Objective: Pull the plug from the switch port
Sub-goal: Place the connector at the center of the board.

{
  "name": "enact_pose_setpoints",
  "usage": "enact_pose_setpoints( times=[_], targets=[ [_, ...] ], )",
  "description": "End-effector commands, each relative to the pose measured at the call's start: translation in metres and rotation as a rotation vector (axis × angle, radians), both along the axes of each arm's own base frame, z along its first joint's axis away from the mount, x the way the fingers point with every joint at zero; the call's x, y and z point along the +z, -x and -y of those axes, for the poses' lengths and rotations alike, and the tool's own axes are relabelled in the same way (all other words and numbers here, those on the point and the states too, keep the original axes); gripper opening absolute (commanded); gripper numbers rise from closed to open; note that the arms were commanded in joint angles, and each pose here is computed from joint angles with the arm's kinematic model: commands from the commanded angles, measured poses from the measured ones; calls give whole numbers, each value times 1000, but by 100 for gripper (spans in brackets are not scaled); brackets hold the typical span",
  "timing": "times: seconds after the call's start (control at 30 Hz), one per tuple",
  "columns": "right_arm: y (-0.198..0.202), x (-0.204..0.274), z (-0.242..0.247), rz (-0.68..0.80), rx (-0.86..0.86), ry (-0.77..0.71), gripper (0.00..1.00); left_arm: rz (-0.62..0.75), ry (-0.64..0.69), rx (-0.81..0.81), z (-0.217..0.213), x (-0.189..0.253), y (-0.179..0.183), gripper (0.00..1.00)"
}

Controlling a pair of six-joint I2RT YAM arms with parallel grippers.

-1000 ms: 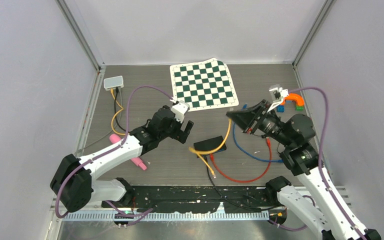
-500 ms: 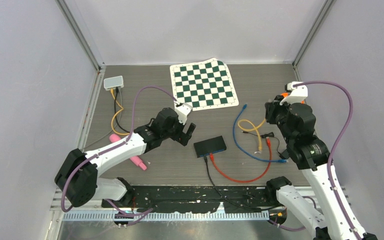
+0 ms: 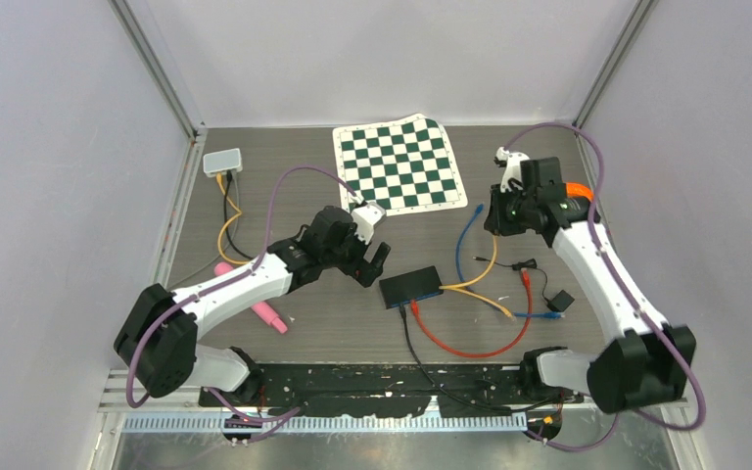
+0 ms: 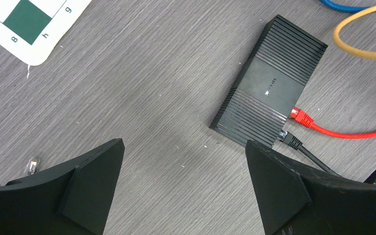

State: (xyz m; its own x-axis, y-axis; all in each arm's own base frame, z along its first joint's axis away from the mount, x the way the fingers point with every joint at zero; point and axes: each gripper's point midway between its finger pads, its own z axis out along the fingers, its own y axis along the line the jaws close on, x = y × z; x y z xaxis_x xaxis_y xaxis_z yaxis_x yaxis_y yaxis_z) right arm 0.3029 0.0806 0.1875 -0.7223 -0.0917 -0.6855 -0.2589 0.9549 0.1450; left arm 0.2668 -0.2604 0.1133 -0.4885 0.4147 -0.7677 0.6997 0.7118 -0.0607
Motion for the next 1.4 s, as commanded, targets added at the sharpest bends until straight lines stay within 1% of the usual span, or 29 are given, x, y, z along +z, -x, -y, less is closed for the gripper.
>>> enact_pose_setpoints(
  times=[0.0, 0.03, 0.13, 0.23, 0.3, 0.33, 0.37, 0.4, 0.43, 0.47, 0.5, 0.53, 0.57, 0.6, 0.67, 0.73, 0.8, 0.9, 0.93, 0.97, 1.0, 1.03, 1.07, 1.1, 1.13, 1.17, 1.2, 1.33, 1.37],
  targets=[
    [-32, -3, 3, 7, -28, 18, 8, 18, 34, -29, 9, 13, -4, 100],
    [-45, -13, 8, -5, -63, 31, 10, 16, 33, -30, 9, 13, -4, 100],
    [-73, -23, 12, -17, -101, 28, 13, 15, 29, -31, 8, 13, -3, 100],
    [-97, -54, 15, -97, -116, 17, 15, 13, 29, -31, 8, 12, -2, 100],
    [-114, -60, 25, -125, -161, 36, 16, 9, 21, -31, 6, 11, -2, 100],
    [-118, -69, 30, -153, -186, 45, 19, 10, 19, -30, 6, 11, -1, 100],
    [-121, -66, 34, -153, -200, 41, 31, 11, 17, -30, 5, 11, -1, 100],
    [-122, -64, 36, -150, -207, 23, 39, 12, 12, -26, 3, 9, -1, 100],
    [-122, -60, 36, -139, -207, 12, 50, 12, 9, -25, 2, 9, 0, 100],
    [-122, -46, 34, -104, -205, -13, 55, 10, 3, -22, 1, 6, 0, 100],
    [-120, -42, 32, -90, -212, -31, 61, 11, 0, -20, 0, 5, 0, 100],
    [-118, -20, 29, -29, -207, -57, 63, 8, -3, -18, 0, 4, 0, 99],
    [-112, -18, 26, -26, -216, -83, 66, 6, -5, -18, 0, 3, 0, 100],
    [-108, 5, 24, 43, -217, -107, 67, 3, -6, -17, 0, 1, 0, 100],
    [-94, 26, 25, 109, -237, -136, 69, -4, -3, -21, 3, 0, -1, 100],
    [-76, 35, 23, 143, -241, -161, 70, -7, 0, -25, 5, 0, -2, 100],
    [-54, 31, 14, 130, -204, -198, 70, -9, -1, -30, 7, 0, -3, 100],
    [-14, 8, 4, 74, -193, -225, 67, -11, -9, -33, 8, -1, -5, 100],
    [-1, -11, 0, 31, -190, -225, 65, -11, -11, -34, 8, -2, -6, 100],
    [10, -8, -2, 47, -195, -241, 64, -10, -10, -35, 9, -1, -6, 100],
    [22, -25, -3, 10, -212, -249, 63, -11, -10, -37, 9, -2, -6, 100],
    [30, -24, -5, 26, -209, -261, 63, -11, -8, -38, 10, -2, -6, 100],
    [40, -39, -8, -6, -208, -283, 61, -13, -7, -40, 10, -3, -6, 100],
    [43, -37, -11, 16, -198, -306, 61, -15, -4, -42, 11, -3, -6, 100],
    [51, -52, -17, -22, -185, -332, 60, -18, -3, -43, 12, -4, -6, 100],
    [52, -54, -21, -24, -170, -350, 60, -19, 0, -44, 13, -4, -6, 99],
    [58, -67, -27, -73, -154, -367, 60, -21, 4, -45, 14, -4, -6, 99],
    [56, -90, -36, -144, -126, -341, 59, -27, 15, -57, 17, -2, -5, 100],
    [52, -91, -39, -133, -114, -337, 59, -29, 14, -57, 17, -2, -5, 100]
  ],
)
